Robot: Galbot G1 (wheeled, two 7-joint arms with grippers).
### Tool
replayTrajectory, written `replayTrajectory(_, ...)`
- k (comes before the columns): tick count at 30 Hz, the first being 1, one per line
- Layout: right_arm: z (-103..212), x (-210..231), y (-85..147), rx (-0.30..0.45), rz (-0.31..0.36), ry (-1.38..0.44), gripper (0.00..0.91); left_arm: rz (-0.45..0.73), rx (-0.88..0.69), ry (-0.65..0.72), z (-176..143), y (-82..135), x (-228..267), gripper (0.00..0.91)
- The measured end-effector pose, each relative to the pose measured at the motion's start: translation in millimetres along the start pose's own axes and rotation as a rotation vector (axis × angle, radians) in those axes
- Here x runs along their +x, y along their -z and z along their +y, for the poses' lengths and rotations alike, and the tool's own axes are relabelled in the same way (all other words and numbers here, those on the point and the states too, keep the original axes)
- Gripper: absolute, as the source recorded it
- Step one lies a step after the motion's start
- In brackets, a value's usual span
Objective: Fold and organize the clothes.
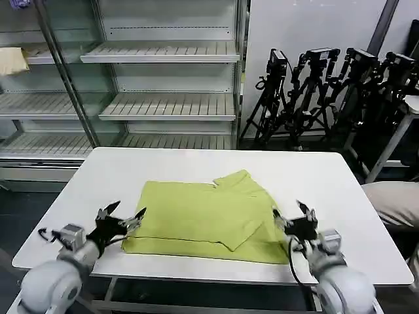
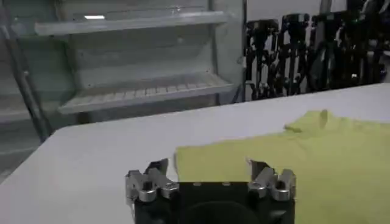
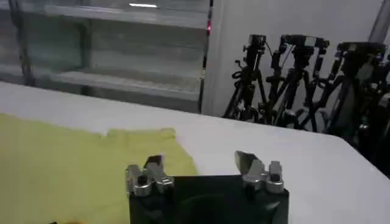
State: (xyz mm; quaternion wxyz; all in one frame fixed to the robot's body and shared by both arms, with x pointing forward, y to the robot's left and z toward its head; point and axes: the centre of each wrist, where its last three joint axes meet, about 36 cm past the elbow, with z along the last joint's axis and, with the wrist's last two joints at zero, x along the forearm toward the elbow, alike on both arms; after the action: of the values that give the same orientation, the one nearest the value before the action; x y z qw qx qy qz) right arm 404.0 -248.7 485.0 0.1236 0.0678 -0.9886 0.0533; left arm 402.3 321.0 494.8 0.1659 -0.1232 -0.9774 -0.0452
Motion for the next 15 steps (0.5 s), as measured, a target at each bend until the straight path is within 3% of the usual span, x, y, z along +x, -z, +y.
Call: replayTrajectory(15,33,-138,18,-0.061,0.062,0.011,0.907,0.078,0.033,-0.012,31,14,-123,0.907)
